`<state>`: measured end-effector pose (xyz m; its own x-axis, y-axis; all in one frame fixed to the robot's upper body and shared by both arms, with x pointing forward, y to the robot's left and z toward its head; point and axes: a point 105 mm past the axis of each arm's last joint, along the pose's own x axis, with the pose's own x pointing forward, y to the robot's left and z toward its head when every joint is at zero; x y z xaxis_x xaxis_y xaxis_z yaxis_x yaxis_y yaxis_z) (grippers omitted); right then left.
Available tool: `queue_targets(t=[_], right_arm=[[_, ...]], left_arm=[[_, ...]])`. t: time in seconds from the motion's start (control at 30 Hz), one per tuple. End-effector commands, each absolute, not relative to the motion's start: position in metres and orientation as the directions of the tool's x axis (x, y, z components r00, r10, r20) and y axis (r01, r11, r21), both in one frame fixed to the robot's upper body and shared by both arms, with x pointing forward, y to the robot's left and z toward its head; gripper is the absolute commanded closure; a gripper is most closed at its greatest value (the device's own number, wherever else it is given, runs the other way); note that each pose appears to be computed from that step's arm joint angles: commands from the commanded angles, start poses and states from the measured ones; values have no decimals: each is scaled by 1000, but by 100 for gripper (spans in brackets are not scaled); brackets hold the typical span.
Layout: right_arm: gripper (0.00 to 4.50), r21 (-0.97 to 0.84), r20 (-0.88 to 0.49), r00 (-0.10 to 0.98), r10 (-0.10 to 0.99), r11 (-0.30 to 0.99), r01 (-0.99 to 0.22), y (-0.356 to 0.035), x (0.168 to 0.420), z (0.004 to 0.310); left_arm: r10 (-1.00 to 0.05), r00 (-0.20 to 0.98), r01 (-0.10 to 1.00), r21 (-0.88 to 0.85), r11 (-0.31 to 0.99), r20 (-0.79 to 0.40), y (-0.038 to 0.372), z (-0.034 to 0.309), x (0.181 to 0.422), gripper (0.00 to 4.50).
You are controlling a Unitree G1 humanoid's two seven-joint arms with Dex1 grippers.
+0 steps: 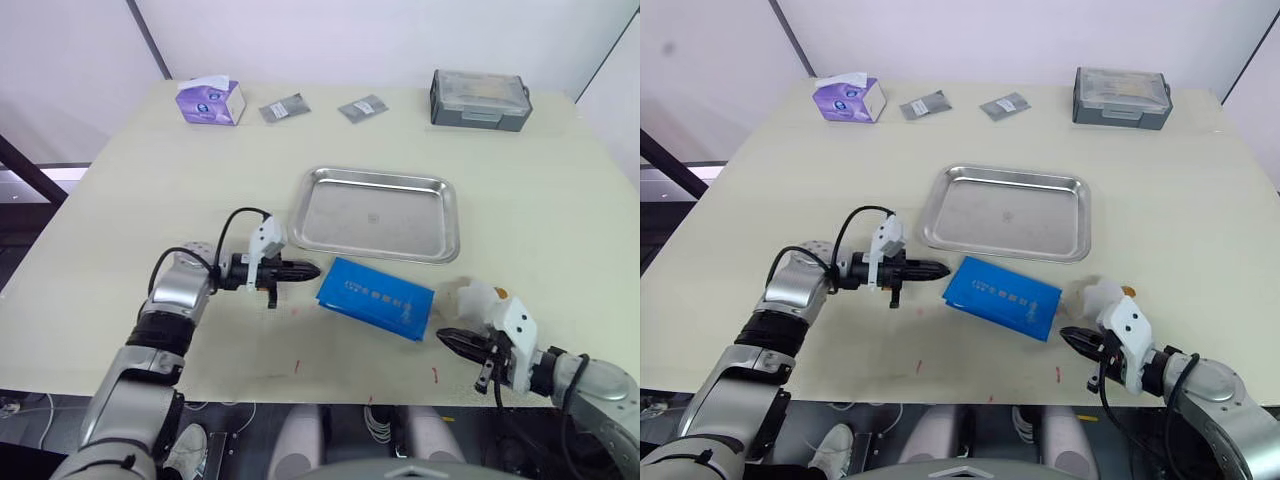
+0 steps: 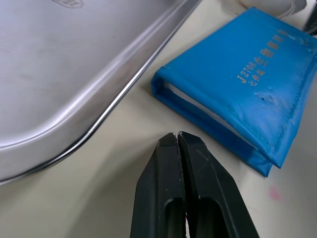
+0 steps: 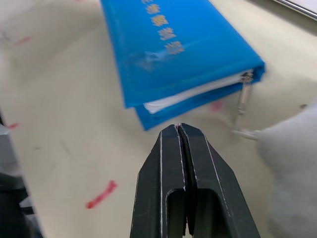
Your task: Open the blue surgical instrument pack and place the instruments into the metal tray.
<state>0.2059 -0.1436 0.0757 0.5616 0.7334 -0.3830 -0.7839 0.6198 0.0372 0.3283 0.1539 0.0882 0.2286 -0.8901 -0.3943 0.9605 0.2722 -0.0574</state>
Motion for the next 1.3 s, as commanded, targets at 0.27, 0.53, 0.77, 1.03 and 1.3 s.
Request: queue_targets(t=[0.27,0.53,0.77,1.03,1.3], right_arm=[[450,-39,-276,630,726,646,-762,-138,234,86],[450,-34,-259,625,736,640,-768,-138,239,88],[450,-18,-271,567,778,585,-811,-143,237,89],[450,-47,-332,492,805,507,-861,-150,236,83],[450,-64,-349,489,799,500,-864,-162,233,81]], left_arm=[[-918,92,991,-51,121,-386,122,88,313,442],[-913,48,992,-84,90,-404,122,82,294,442],[-904,27,990,-115,84,-427,128,79,273,442],[-903,0,985,-156,74,-430,124,76,250,442],[-893,49,980,-152,130,-448,134,73,249,442]])
